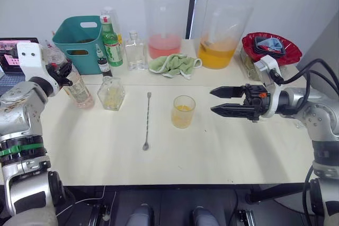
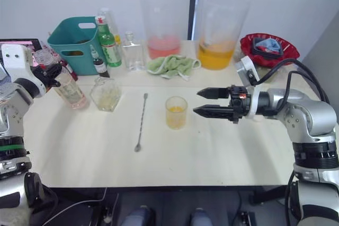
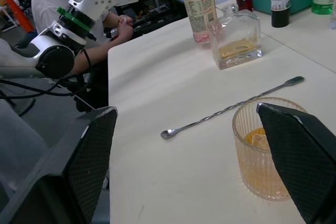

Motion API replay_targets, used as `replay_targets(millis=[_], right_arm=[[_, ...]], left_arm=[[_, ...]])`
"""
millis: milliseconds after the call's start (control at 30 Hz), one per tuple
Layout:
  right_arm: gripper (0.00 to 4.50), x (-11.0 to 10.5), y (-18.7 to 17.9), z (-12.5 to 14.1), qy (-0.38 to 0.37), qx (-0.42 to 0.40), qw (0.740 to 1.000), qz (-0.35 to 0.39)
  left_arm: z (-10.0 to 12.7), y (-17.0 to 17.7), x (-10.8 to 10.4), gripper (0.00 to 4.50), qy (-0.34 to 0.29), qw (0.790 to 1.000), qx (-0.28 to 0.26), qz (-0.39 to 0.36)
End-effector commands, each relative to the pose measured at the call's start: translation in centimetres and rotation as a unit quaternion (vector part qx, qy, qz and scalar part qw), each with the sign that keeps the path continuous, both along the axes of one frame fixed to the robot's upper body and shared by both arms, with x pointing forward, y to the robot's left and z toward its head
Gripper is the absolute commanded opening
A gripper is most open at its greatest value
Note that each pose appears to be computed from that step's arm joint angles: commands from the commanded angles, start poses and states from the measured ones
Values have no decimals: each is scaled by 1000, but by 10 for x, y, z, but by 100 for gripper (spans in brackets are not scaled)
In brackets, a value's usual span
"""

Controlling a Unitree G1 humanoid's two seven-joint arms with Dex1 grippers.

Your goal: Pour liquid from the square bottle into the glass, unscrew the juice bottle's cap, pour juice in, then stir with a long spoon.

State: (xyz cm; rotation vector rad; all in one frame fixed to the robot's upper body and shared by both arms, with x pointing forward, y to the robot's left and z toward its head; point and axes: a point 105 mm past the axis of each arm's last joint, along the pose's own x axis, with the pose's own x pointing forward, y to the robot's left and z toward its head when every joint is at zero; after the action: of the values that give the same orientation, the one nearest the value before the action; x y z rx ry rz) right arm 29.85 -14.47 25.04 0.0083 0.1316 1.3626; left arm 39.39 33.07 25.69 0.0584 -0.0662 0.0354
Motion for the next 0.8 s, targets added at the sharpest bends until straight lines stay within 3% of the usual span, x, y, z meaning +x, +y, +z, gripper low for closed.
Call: replay_targets(millis=[33,167,300,333,567,667,800], right_arm=[[449,-7,-3,14,-25,5,1000,-4],[449,-2,-8,8,-30,-14,999,-31],[449,-1,-8,9,-29,-11,999,-36],[450,0,-8,9,-29,-11,999,-37],[450,1,-11,7,-29,-9,999,-41],[450,2,-12,6,-30,-7,999,-41],[450,5,-15,7,-35,2,998,-43]], left_arm=[[25,3,1,126,-50,999,14,-1],[11,9,10,126,-33,999,17,13],[12,8,11,126,-37,999,17,13],[14,8,10,218,-41,999,17,14],[47,4,1,449,-99,995,26,14],[67,5,-6,449,-133,990,32,26],[128,-6,-32,449,-244,968,56,10]])
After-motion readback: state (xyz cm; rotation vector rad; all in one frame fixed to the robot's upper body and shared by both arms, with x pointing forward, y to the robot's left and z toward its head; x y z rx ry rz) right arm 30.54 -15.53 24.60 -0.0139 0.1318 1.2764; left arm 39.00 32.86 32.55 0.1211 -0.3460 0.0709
